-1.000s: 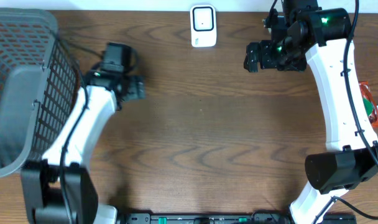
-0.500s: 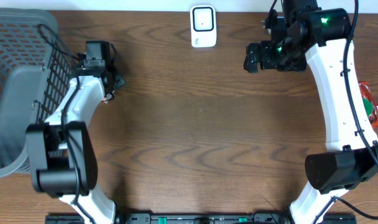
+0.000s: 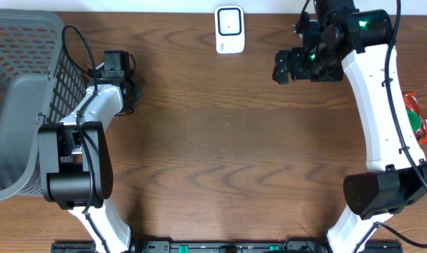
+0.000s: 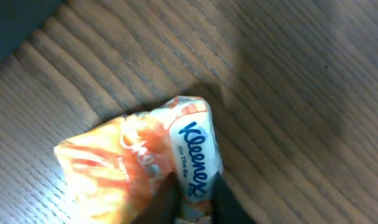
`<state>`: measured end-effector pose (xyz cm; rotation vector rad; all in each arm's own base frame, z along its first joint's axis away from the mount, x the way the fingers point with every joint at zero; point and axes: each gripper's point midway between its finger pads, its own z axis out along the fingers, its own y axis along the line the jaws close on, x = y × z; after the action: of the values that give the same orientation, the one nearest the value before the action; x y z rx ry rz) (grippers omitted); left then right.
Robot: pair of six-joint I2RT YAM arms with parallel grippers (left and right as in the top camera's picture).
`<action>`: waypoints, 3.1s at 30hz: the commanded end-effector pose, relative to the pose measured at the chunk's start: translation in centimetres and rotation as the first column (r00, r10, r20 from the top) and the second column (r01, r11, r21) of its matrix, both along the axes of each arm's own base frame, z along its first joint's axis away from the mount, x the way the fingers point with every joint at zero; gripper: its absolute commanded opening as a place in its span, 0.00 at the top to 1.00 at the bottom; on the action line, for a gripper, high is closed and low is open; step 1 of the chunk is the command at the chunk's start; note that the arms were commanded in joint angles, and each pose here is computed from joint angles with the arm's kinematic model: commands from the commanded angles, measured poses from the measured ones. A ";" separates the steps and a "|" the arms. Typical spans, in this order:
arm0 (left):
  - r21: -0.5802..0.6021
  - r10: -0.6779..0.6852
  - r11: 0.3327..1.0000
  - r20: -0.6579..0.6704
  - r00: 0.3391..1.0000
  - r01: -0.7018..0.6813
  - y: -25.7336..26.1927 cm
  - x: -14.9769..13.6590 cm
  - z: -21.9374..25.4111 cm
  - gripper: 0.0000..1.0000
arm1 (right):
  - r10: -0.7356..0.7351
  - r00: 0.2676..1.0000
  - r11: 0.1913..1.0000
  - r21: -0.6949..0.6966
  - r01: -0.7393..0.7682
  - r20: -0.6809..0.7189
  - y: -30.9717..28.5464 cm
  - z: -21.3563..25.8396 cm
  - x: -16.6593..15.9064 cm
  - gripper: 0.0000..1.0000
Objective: Scan the item barcode
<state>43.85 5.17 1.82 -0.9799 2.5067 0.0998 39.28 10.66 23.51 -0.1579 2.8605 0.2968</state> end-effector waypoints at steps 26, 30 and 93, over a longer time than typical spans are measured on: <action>-0.532 -0.528 0.731 -0.045 0.848 0.427 -23.5 -6.3 -1.1 0.93 | 0.019 1.000 0.998 -0.064 -0.019 0.002 -0.2 -0.3 -0.2 0.01; -0.572 -0.696 0.610 -0.056 0.716 0.548 -27.9 -10.4 -1.1 0.92 | 0.005 1.000 0.998 -0.064 -0.005 0.003 -0.7 -0.3 0.0 0.01; 0.316 -0.713 0.700 0.280 0.643 0.640 -13.9 -20.2 28.1 0.01 | 0.090 0.996 0.984 -0.150 -0.093 -0.026 15.4 -21.5 -9.8 0.01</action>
<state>23.67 -9.02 29.74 0.0786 2.2699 -0.1087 29.23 25.39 1.76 -0.2761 2.9179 0.0784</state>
